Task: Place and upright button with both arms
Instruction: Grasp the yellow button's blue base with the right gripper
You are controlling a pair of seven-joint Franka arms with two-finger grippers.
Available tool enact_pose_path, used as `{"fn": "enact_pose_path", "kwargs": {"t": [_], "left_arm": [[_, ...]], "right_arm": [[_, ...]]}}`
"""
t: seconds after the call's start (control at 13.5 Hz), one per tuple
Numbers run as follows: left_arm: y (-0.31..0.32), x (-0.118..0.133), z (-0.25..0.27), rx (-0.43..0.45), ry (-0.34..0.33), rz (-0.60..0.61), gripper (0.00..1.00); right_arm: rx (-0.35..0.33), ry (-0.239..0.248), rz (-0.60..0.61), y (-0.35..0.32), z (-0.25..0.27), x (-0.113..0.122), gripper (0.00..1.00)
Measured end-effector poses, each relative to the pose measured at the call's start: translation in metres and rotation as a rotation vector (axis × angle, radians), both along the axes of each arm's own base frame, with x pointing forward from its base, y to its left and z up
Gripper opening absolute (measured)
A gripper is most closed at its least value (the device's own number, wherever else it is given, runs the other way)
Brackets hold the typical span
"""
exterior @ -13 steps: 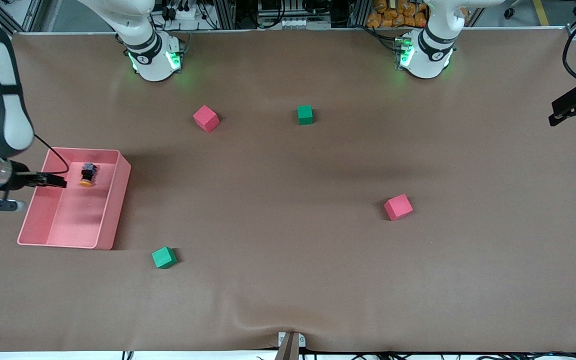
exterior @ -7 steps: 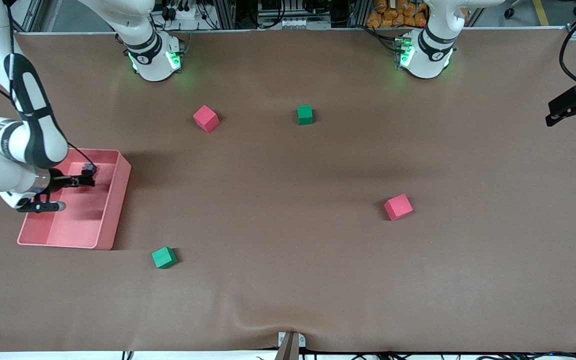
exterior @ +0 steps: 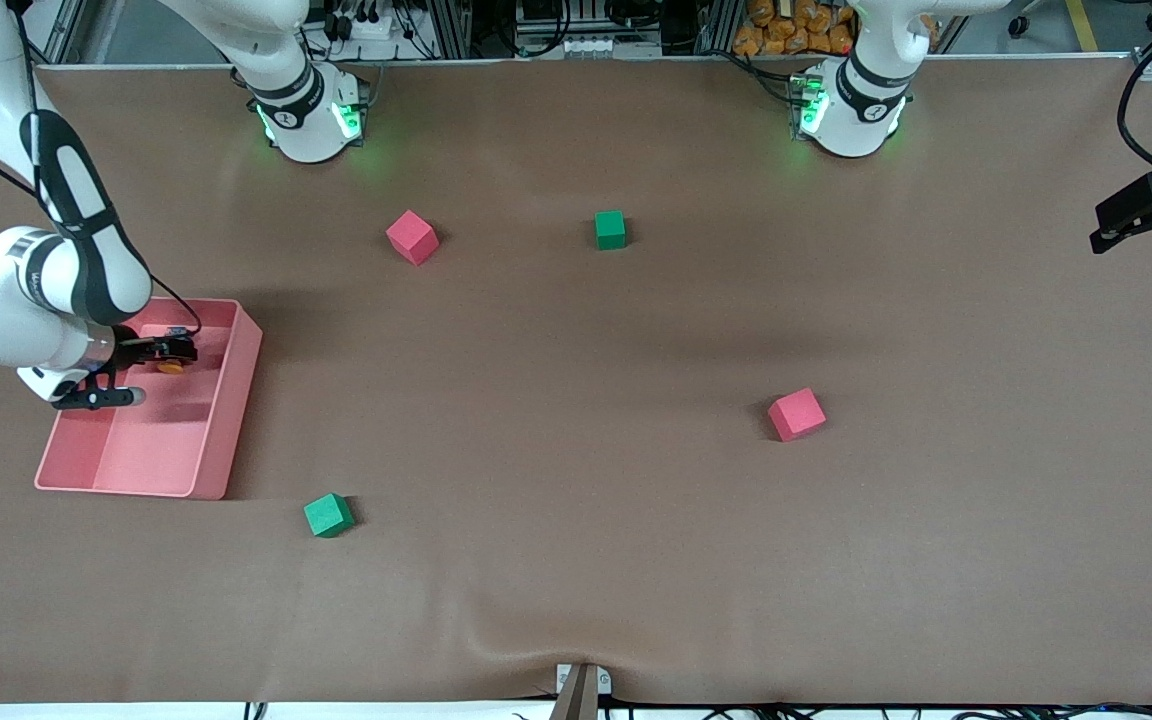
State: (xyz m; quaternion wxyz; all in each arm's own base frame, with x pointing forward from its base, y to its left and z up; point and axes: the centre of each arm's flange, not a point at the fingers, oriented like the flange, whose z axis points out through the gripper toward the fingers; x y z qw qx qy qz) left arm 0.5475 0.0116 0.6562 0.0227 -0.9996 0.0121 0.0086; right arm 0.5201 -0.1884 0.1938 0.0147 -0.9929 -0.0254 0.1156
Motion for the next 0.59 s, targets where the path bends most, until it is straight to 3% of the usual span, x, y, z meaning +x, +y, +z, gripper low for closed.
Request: {"fn": "enact_pose_path", "kwargs": {"t": [0.22, 0.59], "left_arm": [[0.000, 0.000, 0.000, 0.000, 0.000, -0.001, 1.00], [-0.001, 0.000, 0.000, 0.000, 0.000, -0.001, 1.00]], "right_arm": [[-0.005, -0.032, -0.004, -0.007, -0.010, -0.011, 1.00], [-0.003, -0.030, -0.011, -0.008, -0.019, -0.021, 1.00]]}}
